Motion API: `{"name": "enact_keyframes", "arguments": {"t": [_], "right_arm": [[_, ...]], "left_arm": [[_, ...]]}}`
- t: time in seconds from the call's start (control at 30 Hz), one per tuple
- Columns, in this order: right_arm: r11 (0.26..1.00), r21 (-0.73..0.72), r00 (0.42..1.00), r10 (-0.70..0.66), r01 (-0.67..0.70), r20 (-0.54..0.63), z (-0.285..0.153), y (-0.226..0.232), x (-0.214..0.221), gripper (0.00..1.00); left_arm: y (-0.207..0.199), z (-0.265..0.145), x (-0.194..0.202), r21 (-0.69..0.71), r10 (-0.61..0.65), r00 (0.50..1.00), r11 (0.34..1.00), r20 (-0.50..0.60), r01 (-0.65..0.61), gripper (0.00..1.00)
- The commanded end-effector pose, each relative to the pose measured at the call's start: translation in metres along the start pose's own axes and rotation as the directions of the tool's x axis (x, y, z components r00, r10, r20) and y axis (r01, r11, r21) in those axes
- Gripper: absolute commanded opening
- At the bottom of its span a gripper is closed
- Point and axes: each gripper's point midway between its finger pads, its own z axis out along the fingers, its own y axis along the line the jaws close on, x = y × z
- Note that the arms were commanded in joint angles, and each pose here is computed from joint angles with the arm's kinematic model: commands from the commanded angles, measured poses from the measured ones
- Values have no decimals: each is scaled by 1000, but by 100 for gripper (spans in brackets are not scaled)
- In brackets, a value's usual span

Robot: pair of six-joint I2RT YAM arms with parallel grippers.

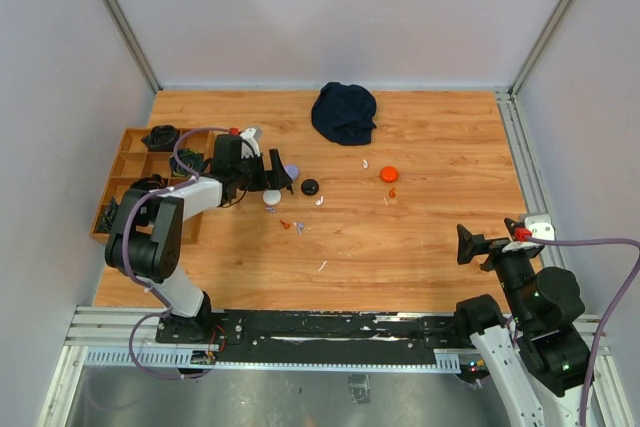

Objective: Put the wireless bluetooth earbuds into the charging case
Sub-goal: Pick up the charging case at the center of the board.

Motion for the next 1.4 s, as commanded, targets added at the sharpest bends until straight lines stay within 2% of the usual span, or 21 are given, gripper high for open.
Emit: {"name": "enact_keyframes", "arguments": {"t": [0.0, 0.47, 0.73, 0.87, 1.03, 1.2, 1.37], "right_arm": [[1000, -22, 999, -2, 3, 36, -2, 3, -5, 99], [999, -33, 999, -2, 3, 36, -2, 5, -5, 99], [999, -35, 999, -2, 4, 36, -2, 5, -5, 99], [999, -36, 999, -2, 3, 36, -2, 5, -5, 98], [999, -33, 999, -3, 4, 35, -1, 5, -5, 99], [999, -33, 999, -3, 4, 36, -1, 5, -5, 99], [999, -35, 999, -4, 6, 36, -1, 5, -4, 99]], "left_arm": [[-1, 3, 6, 16, 23, 1000, 1000, -16, -23, 99], [-20, -13, 49, 79, -64, 996, 995, -63, 69, 91], [-48, -30, 60, 115, -35, 998, 992, -53, 41, 90], [-45, -38, 54, 56, -7, 1000, 998, -30, 9, 90], [-25, -43, 33, -123, 69, 997, 990, 23, -66, 90], [-19, -32, 35, -245, 188, 981, 950, -51, -195, 90], [-12, -21, 44, -290, 240, 961, 918, -139, -272, 90]]}}
